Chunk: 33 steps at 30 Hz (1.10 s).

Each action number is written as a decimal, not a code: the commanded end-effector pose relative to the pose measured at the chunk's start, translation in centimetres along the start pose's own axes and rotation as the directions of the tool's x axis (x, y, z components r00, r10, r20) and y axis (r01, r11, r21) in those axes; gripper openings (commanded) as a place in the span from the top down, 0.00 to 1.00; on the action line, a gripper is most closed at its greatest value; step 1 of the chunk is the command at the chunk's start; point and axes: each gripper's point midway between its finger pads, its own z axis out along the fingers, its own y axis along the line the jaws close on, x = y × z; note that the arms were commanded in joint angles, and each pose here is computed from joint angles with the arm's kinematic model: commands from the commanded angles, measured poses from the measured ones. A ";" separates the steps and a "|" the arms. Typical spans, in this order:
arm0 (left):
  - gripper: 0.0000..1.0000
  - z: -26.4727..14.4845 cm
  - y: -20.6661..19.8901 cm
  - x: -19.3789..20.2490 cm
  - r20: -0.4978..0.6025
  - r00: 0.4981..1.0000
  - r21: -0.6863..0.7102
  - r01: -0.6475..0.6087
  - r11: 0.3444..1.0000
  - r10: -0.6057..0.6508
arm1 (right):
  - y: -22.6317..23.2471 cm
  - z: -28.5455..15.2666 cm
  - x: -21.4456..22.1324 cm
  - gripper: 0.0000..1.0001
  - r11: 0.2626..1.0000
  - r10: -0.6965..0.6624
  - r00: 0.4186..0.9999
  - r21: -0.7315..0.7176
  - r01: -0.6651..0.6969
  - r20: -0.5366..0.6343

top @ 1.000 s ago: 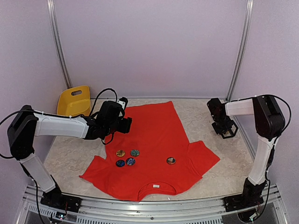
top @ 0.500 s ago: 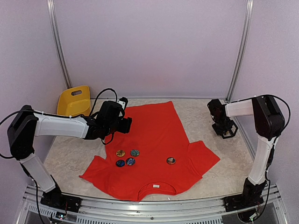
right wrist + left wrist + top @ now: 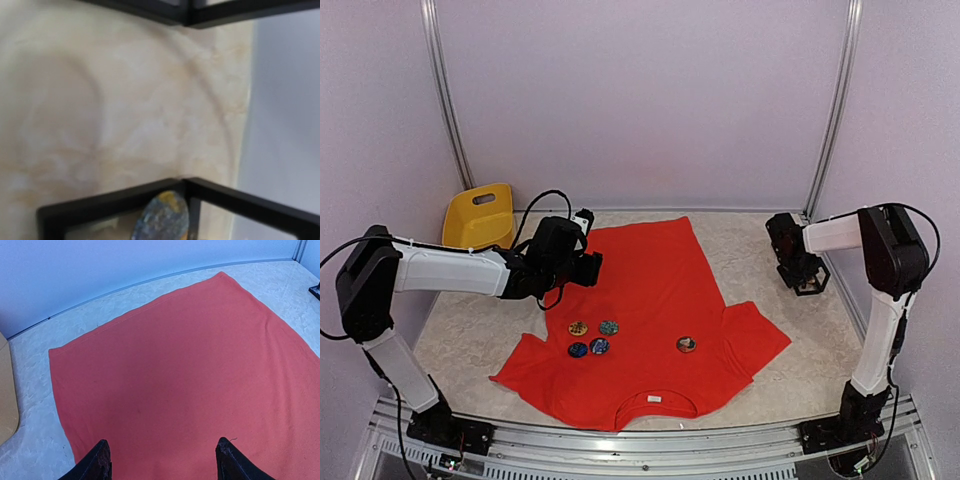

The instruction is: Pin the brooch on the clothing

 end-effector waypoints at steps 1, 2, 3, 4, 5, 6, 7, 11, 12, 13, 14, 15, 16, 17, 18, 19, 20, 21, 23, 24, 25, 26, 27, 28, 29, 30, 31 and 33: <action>0.33 0.3 -0.7 -1.0 0.013 1.000 0.017 -0.008 1.000 0.008 | -1.3 0.7 0.7 0.73 0.998 0.021 1.000 0.062 -0.020 -0.012; 0.33 0.3 -0.7 -0.9 0.012 1.000 0.020 -0.009 1.000 0.008 | -1.5 0.6 0.7 0.74 0.998 0.026 1.000 0.064 -0.025 -0.009; 0.33 0.3 -0.8 -0.9 0.011 1.000 0.022 -0.008 1.000 0.008 | -1.6 0.6 0.6 0.75 0.998 0.029 1.000 0.064 -0.028 -0.004; 0.33 0.3 -0.8 -1.0 0.011 1.000 0.021 -0.009 1.000 0.008 | -1.7 0.5 0.6 0.76 0.997 0.029 1.000 0.069 -0.029 -0.001; 0.33 0.3 -0.7 -0.9 0.010 1.000 0.020 -0.009 1.000 0.009 | -1.9 0.5 0.6 0.77 0.997 0.029 1.000 0.074 -0.029 0.000; 0.33 0.3 -0.7 -0.9 0.010 1.000 0.018 -0.010 1.000 0.009 | -2.0 0.6 0.8 0.79 0.997 0.030 1.000 0.077 -0.030 -0.002; 0.33 0.3 -0.6 -1.0 0.011 1.000 0.015 -0.010 1.000 0.010 | -2.1 0.7 0.8 0.80 0.996 0.032 0.999 0.080 -0.031 -0.003; 0.33 0.3 -0.7 -1.0 0.012 1.000 0.018 -0.010 1.000 0.010 | -2.1 0.9 1.0 0.87 0.996 0.035 0.999 0.080 -0.034 -0.008; 0.33 0.3 -0.7 -1.0 0.012 1.000 0.019 -0.010 1.000 0.010 | -2.1 0.9 1.1 0.89 0.996 0.033 0.999 0.081 -0.032 -0.011; 0.33 0.3 -0.7 -1.0 0.011 1.000 0.020 -0.010 1.000 0.010 | -2.2 1.0 1.2 0.90 0.996 0.034 0.999 0.086 -0.033 -0.015; 0.33 0.3 -0.8 -1.0 0.012 1.000 0.021 -0.010 1.000 0.010 | -2.3 1.0 1.2 0.90 0.995 0.036 0.999 0.091 -0.034 -0.019; 0.33 0.3 -0.8 -0.9 0.010 1.000 0.021 -0.011 1.000 0.010 | -2.4 1.1 1.3 0.90 0.995 0.038 0.999 0.095 -0.035 -0.023; 0.33 0.2 -0.7 -1.0 0.012 1.000 0.022 -0.010 1.000 0.010 | -2.4 1.1 1.4 0.90 0.995 0.038 0.999 0.096 -0.036 -0.025; 0.33 0.2 -0.7 -1.0 0.014 1.000 0.022 -0.009 1.000 0.009 | -2.4 1.1 1.4 0.89 0.995 0.039 0.999 0.098 -0.036 -0.025; 0.33 0.1 -0.7 -1.0 0.015 1.000 0.022 -0.008 1.000 0.008 | -2.5 1.2 1.5 0.90 0.994 0.041 0.999 0.101 -0.038 -0.026; 0.33 0.1 -0.7 -1.1 0.016 1.000 0.024 -0.008 1.000 0.008 | -2.6 1.2 1.6 0.90 0.994 0.042 0.999 0.106 -0.039 -0.027; 0.33 0.1 -0.7 -1.1 0.018 1.000 0.025 -0.007 1.000 0.007 | -2.7 1.3 1.7 0.90 0.993 0.042 0.999 0.112 -0.038 -0.030; 0.33 0.0 -0.8 -1.2 0.020 1.000 0.028 -0.007 1.000 0.006 | -2.9 1.3 1.7 0.90 0.992 0.041 0.999 0.118 -0.037 -0.032; 0.33 0.1 -0.9 -1.2 0.020 1.000 0.034 -0.007 0.999 0.006 | -3.1 1.4 1.8 0.92 0.991 0.038 0.999 0.128 -0.033 -0.037; 0.33 0.1 -0.9 -1.2 0.019 1.000 0.035 -0.008 0.999 0.007 | -3.1 1.4 1.8 0.94 0.992 0.035 0.999 0.126 -0.030 -0.039; 0.33 0.1 -0.9 -1.1 0.018 1.000 0.036 -0.009 0.999 0.008 | -3.1 1.4 1.8 0.97 0.992 0.034 0.999 0.124 -0.029 -0.038; 0.33 0.1 -0.9 -1.1 0.018 1.000 0.036 -0.008 0.999 0.008 | -3.0 1.5 1.9 1.00 0.992 0.033 0.999 0.120 -0.028 -0.039; 0.33 0.0 -0.9 -1.1 0.018 1.000 0.036 -0.008 0.999 0.007 | -3.0 1.4 1.9 1.00 0.993 0.033 0.999 0.115 -0.028 -0.039; 0.33 0.0 -0.9 -1.1 0.017 1.000 0.036 -0.008 0.999 0.007 | -2.9 1.4 1.9 1.00 0.994 0.037 0.999 0.108 -0.032 -0.037; 0.33 0.0 -0.9 -1.1 0.018 1.000 0.037 -0.008 0.999 0.008 | -3.0 1.2 1.8 1.00 0.994 0.042 0.999 0.102 -0.038 -0.034; 0.33 -0.1 -1.0 -1.1 0.019 1.000 0.038 -0.008 0.999 0.007 | -3.1 1.0 1.7 1.00 0.994 0.050 0.998 0.097 -0.047 -0.030; 0.33 -0.1 -1.0 -1.2 0.021 1.000 0.040 -0.007 0.999 0.006 | -3.1 0.8 1.6 1.00 0.994 0.055 0.998 0.091 -0.052 -0.029; 0.33 -0.3 -1.0 -1.4 0.028 1.000 0.044 -0.004 0.999 0.003 | -3.5 0.0 1.3 1.00 0.994 0.069 0.997 0.086 -0.068 -0.018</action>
